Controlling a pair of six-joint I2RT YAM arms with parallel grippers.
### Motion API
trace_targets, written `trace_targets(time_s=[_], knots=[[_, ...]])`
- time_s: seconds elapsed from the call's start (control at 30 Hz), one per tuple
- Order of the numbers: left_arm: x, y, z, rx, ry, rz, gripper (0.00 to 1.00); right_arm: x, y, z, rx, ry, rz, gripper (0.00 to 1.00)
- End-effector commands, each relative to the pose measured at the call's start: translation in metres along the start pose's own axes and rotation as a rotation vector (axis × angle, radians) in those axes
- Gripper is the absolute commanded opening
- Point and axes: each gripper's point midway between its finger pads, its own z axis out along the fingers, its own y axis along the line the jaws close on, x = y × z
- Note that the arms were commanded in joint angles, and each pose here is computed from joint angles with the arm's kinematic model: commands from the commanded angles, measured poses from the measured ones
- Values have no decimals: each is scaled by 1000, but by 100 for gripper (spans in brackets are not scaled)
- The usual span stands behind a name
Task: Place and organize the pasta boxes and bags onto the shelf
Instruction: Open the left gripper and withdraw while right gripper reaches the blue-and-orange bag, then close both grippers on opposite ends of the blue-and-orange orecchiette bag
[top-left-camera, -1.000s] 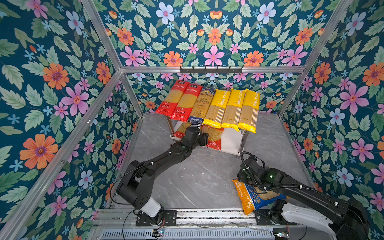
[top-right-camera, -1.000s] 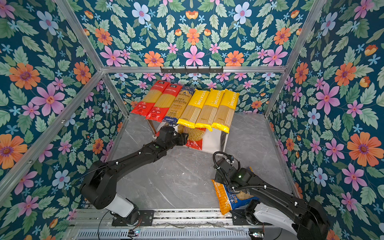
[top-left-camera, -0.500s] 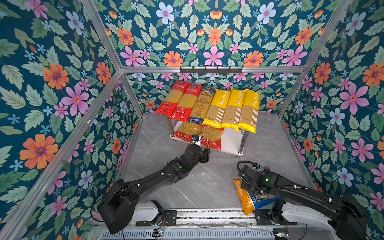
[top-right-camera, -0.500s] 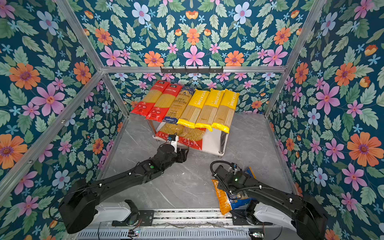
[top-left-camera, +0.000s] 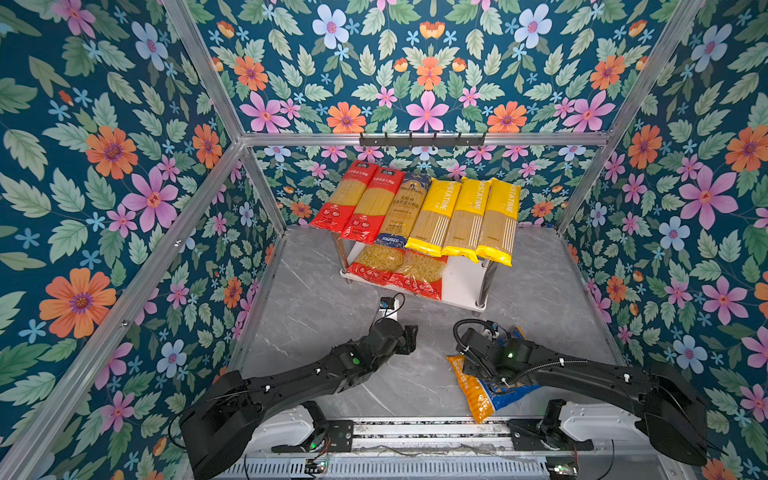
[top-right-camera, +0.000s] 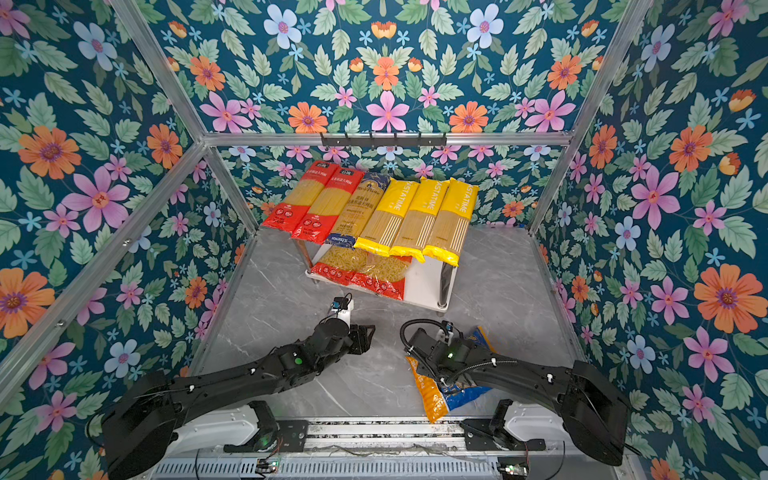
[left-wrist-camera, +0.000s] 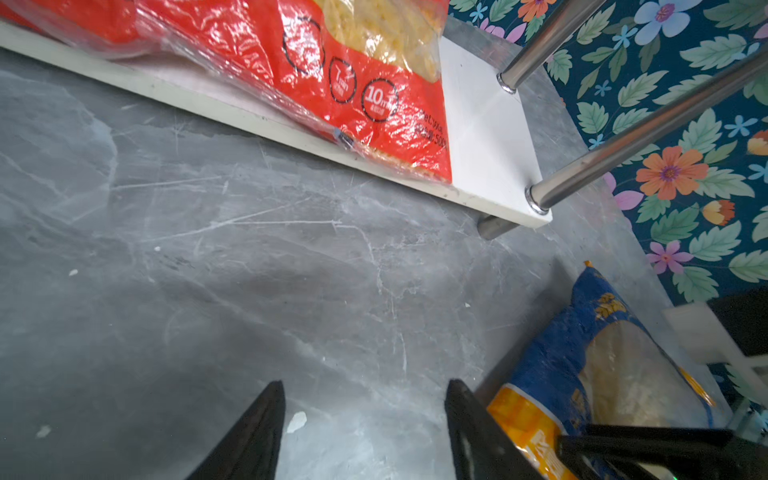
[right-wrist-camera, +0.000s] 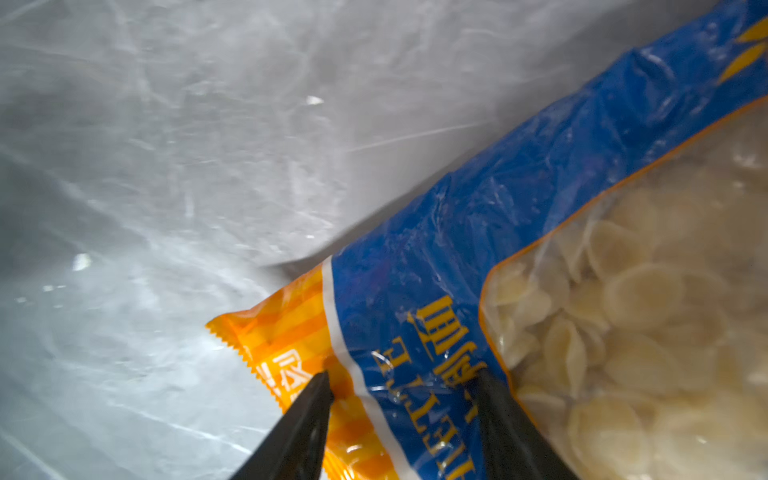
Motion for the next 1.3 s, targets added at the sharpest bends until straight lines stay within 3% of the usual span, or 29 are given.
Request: trace_targets(time_s=[0.0, 0.33, 0.47, 0.57, 0.97, 1.1, 1.27], knots=[[5, 7, -4, -19, -4, -42, 64, 8, 41, 4, -154, 63, 28, 56], [15, 26, -21, -64, -1, -59, 64, -8, 155, 14, -393, 84, -1, 56], [19, 33, -31, -77, 3, -71, 64, -18, 171, 0, -421, 65, -68, 57], [23, 37, -38, -67, 8, -81, 64, -35, 150, -13, -398, 19, -66, 58], [66, 2, -42, 7, 152, -29, 64, -77, -18, -28, -197, -150, 150, 59], [78, -6, -38, 11, 173, -29, 64, -75, -43, -15, -219, -127, 228, 59], [86, -10, -31, 34, 171, -84, 65, -71, -38, -2, -236, -70, 220, 59]])
